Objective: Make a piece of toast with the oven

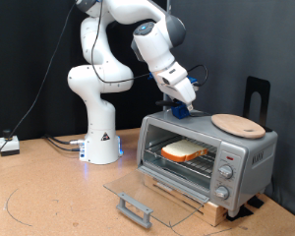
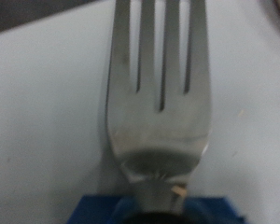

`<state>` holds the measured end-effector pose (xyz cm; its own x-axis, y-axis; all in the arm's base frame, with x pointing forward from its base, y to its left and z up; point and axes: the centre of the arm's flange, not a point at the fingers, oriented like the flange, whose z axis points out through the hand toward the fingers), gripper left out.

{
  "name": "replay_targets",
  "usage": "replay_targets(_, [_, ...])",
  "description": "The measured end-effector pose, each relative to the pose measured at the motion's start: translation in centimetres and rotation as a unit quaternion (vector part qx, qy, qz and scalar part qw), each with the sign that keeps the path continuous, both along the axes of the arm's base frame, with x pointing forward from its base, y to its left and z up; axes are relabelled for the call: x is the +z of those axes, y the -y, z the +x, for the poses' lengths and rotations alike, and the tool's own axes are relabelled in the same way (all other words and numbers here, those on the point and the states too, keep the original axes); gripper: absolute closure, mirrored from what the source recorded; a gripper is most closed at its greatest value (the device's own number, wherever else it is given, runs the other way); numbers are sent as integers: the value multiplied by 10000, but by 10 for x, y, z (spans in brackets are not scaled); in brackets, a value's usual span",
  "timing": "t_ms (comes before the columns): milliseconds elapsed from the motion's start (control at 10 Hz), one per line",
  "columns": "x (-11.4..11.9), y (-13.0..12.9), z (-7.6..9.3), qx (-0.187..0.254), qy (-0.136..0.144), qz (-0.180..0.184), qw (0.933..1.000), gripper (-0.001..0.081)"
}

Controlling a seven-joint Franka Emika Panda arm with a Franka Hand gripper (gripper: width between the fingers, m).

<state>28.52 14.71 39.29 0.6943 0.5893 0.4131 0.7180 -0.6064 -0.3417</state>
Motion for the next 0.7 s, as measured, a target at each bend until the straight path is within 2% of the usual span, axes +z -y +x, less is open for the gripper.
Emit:
replay_targets(200, [29, 3, 0, 133, 330, 320, 9989, -1])
replay_targets(400, [53, 9, -8, 174, 580, 466, 9971, -1])
replay_targets(600, [53, 11, -5, 117, 555, 470, 9973, -1])
replay_targets(700, [56, 22, 1, -58, 601, 471, 9971, -1])
